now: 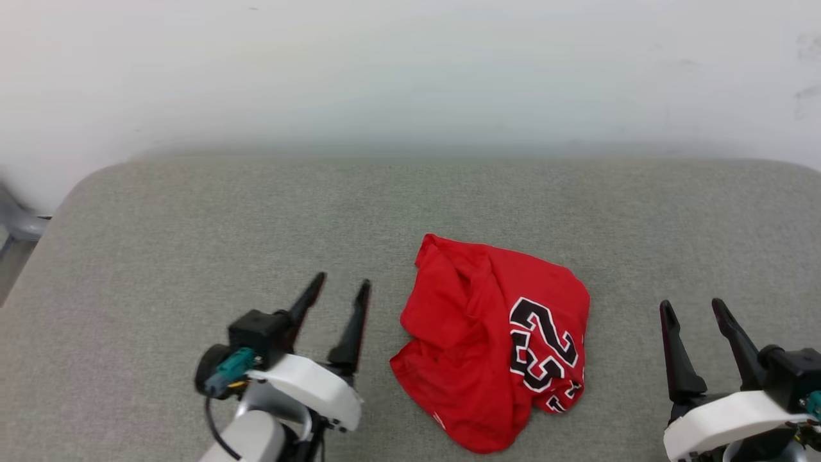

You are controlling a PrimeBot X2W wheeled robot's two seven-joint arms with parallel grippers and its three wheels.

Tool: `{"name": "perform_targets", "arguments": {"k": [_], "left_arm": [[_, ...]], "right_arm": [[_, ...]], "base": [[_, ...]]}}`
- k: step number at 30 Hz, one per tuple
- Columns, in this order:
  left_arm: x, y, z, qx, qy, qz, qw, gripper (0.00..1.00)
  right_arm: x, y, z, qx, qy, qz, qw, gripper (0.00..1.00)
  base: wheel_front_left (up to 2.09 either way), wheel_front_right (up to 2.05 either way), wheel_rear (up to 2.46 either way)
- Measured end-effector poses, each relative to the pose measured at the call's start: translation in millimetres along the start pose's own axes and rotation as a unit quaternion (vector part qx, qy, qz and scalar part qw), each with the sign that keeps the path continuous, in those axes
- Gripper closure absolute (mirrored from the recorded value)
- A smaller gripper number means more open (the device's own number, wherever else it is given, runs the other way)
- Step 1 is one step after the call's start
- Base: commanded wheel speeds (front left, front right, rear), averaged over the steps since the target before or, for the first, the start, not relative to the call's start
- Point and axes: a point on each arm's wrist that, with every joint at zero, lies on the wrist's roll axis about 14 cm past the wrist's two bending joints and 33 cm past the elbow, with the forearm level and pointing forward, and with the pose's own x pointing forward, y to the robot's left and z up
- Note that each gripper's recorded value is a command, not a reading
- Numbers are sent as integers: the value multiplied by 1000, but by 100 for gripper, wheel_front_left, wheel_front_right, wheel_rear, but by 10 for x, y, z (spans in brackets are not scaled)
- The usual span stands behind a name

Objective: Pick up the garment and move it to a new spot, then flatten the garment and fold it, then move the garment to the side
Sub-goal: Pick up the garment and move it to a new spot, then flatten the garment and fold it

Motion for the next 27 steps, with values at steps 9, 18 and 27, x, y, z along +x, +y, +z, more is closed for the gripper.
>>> {"name": "perform_targets", "arguments": {"k": [9, 18, 27], "left_arm": [[-304, 636, 298, 65, -37, 91, 993, 0], [-446, 725, 250, 77, -30, 107, 991, 0], [-432, 674, 183, 76, -22, 98, 992, 0]], "right_arm": [[-32, 57, -26, -1, 8, 9, 1000, 0], [-126, 8, -72, 1, 17, 1, 1000, 0], [-182, -56, -93, 2, 21, -9, 1000, 0]], "base": [[0, 0, 0], [0, 0, 0], [0, 0, 0]]}}
